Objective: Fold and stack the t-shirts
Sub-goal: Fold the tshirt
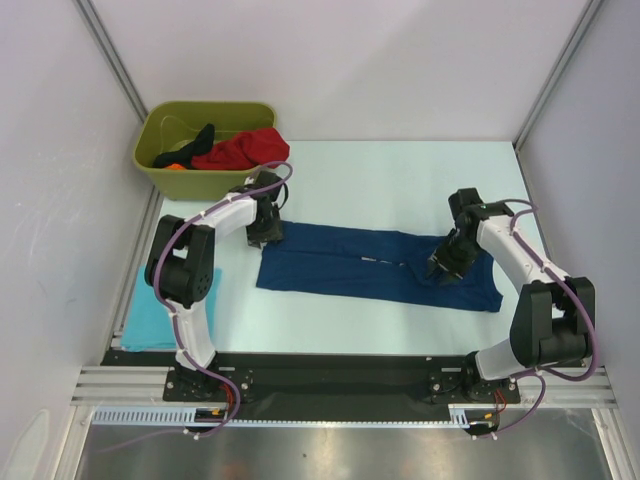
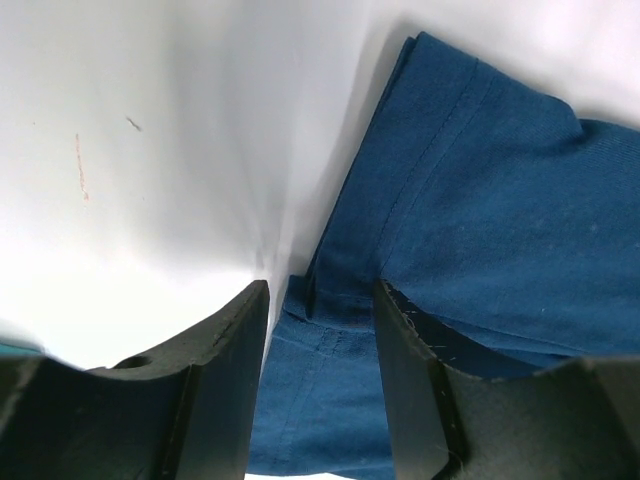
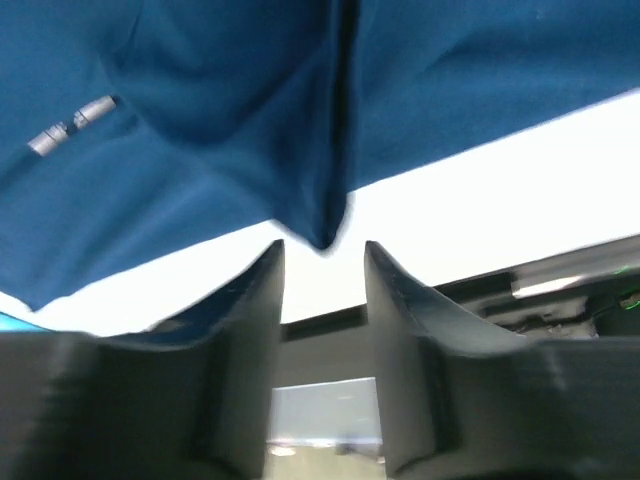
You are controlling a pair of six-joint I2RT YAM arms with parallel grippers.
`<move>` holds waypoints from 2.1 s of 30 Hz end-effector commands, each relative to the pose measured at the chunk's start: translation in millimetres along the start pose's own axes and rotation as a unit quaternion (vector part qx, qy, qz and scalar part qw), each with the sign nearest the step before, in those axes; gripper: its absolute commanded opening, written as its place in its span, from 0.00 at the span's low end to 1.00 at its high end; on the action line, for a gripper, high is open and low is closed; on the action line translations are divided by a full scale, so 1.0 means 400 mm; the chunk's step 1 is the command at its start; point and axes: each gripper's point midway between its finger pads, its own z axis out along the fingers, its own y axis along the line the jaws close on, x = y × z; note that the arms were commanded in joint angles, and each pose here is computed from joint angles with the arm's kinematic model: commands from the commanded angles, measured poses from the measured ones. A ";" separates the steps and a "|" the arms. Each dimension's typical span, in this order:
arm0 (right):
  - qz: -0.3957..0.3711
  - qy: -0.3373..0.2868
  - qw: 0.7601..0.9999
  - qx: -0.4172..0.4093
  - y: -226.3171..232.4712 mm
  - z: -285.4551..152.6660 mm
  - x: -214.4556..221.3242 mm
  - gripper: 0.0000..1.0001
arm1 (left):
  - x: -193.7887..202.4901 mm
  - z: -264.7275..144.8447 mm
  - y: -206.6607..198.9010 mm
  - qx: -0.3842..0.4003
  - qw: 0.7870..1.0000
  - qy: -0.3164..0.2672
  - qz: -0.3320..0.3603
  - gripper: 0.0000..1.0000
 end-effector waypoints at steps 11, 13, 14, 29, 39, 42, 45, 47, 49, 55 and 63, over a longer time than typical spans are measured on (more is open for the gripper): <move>0.007 -0.162 0.978 -0.134 -0.104 -0.028 -0.430 0.59 | -0.095 -0.137 -0.082 0.114 0.991 -0.059 0.035 0.50; 0.000 -0.180 0.975 -0.133 -0.107 -0.025 -0.488 0.53 | -0.105 -0.140 -0.125 0.153 0.986 -0.057 0.039 0.50; 0.000 -0.181 0.973 -0.140 -0.107 -0.022 -0.505 0.52 | -0.105 -0.136 -0.134 0.160 0.985 -0.054 0.039 0.51; -0.017 -0.154 0.976 -0.151 -0.094 0.073 -0.579 0.46 | -0.084 -0.058 -0.165 0.169 0.984 -0.012 0.045 0.50; 0.003 -0.136 0.981 -0.141 -0.099 0.104 -0.585 0.35 | -0.067 -0.028 -0.153 0.153 0.987 0.008 0.046 0.50; 0.027 -0.140 0.987 -0.069 -0.155 0.043 -0.577 0.57 | -0.071 -0.046 -0.146 0.147 0.988 0.002 0.044 0.50; 0.041 -0.142 0.989 -0.029 -0.176 -0.038 -0.531 0.67 | -0.059 -0.090 -0.144 0.150 0.988 -0.004 0.046 0.52; 0.069 -0.132 0.989 -0.024 -0.183 -0.060 -0.495 0.75 | -0.045 -0.122 -0.152 0.150 0.987 -0.013 0.060 0.59; 0.070 -0.100 0.990 -0.063 -0.155 -0.063 -0.424 0.77 | -0.027 -0.152 -0.170 0.160 0.984 -0.018 0.079 0.63; -0.031 -0.071 0.982 -0.173 -0.060 -0.021 -0.308 0.73 | 0.050 -0.227 -0.312 0.299 0.943 -0.012 0.149 0.67; -0.137 -0.075 0.979 -0.130 -0.053 0.052 -0.300 0.49 | 0.121 -0.332 -0.484 0.437 0.879 0.010 0.188 0.56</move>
